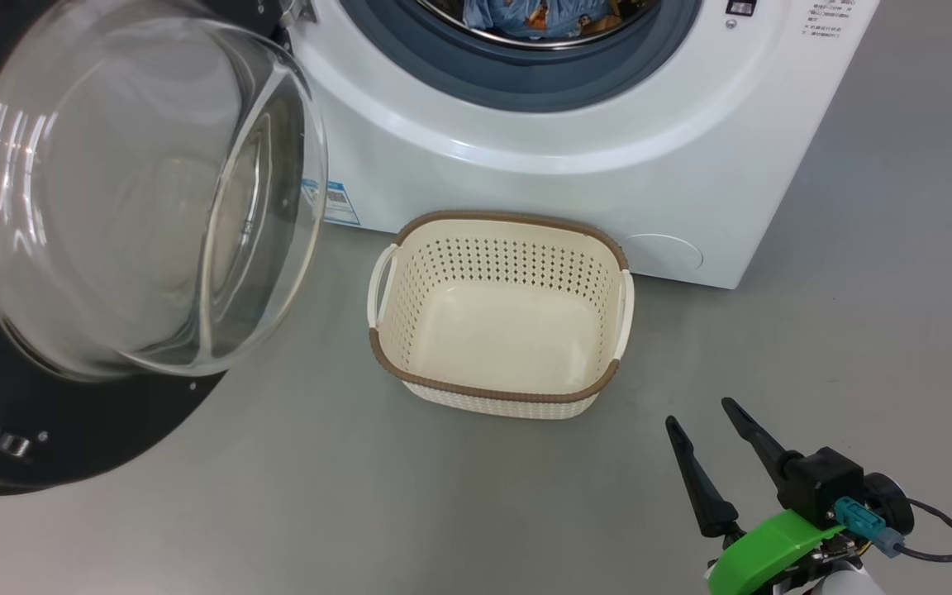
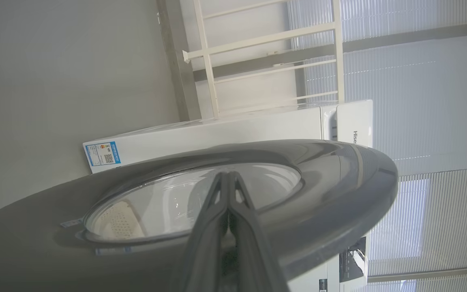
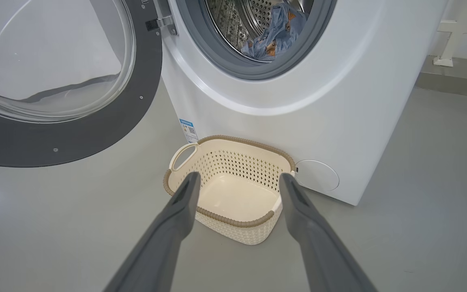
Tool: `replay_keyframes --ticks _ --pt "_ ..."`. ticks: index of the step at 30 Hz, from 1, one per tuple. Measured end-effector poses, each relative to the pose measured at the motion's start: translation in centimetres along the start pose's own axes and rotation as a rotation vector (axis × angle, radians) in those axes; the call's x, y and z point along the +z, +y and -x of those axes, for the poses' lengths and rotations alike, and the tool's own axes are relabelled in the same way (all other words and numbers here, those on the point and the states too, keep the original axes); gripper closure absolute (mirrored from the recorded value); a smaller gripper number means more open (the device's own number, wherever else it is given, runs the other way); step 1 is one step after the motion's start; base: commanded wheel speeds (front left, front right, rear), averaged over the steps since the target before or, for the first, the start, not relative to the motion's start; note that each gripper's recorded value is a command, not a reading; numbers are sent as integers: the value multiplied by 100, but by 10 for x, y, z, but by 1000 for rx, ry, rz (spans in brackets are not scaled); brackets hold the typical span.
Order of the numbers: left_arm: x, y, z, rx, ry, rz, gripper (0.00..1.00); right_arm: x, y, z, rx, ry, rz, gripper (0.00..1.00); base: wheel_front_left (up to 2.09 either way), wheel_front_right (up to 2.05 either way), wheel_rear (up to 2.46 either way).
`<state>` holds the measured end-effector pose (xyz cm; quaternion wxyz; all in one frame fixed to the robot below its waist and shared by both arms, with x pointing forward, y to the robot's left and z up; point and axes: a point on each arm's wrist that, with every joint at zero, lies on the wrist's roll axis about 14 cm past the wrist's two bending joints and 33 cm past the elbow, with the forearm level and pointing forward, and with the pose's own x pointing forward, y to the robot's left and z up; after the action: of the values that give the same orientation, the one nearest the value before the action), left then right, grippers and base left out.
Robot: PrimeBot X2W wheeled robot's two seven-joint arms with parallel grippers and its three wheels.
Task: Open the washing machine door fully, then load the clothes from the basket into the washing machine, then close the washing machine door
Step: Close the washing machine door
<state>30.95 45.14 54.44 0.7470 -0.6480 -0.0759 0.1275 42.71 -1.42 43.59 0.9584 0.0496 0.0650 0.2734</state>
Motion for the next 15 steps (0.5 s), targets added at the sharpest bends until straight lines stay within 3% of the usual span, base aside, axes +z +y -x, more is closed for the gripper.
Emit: replay_keyframes --ticks 15 --pt "-40 -28 14 -142 180 41 100 -4 6 1 9 14 -15 0 0 0 0"
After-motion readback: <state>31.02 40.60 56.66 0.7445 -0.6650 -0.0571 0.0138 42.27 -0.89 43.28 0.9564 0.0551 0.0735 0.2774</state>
